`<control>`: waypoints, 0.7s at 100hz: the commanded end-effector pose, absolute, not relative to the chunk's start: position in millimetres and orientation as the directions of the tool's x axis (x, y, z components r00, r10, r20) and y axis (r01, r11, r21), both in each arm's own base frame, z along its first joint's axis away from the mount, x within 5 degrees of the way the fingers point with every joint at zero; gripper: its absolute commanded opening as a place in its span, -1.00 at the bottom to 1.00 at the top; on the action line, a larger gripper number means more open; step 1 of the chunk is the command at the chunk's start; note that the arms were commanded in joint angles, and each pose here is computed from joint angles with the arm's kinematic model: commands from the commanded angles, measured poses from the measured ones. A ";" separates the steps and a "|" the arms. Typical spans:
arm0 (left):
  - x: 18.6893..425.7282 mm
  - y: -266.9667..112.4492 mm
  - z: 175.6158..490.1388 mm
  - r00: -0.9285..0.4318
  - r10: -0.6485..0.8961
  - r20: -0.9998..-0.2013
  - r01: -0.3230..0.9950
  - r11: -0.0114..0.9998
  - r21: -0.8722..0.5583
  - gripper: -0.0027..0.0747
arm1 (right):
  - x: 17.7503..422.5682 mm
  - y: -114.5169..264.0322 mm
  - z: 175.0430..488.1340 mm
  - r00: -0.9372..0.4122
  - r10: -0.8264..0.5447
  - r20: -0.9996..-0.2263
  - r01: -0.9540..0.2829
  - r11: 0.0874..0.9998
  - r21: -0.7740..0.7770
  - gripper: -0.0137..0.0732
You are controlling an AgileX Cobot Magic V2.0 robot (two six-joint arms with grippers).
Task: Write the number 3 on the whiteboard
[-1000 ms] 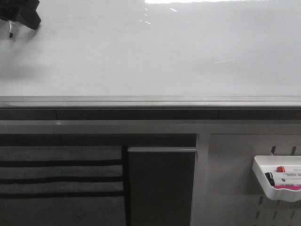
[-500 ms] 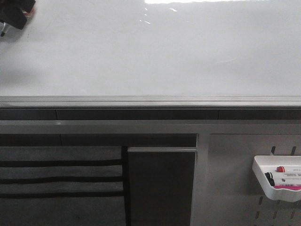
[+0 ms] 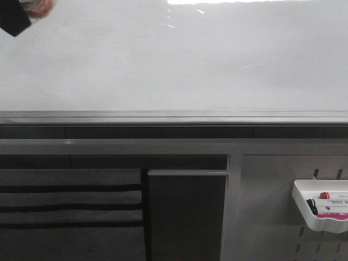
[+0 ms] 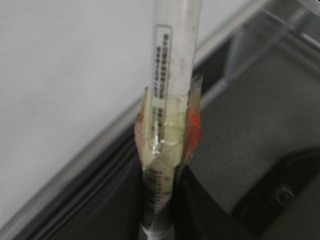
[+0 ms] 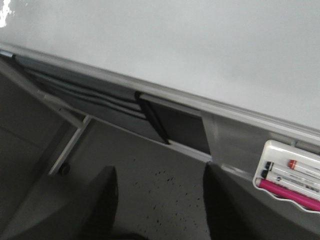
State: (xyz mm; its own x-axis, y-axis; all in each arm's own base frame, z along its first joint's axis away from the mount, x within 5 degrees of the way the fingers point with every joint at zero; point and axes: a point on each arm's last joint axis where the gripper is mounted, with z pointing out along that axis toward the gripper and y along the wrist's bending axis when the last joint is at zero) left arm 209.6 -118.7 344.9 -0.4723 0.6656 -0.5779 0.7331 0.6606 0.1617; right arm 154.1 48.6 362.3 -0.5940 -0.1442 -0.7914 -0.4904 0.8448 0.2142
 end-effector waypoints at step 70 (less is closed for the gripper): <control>125.0 -193.4 360.7 -0.030 0.785 -0.619 0.988 0.116 0.100 -0.98 | 157.5 175.4 384.9 -0.027 -0.614 -0.789 -0.999 0.054 -0.007 0.11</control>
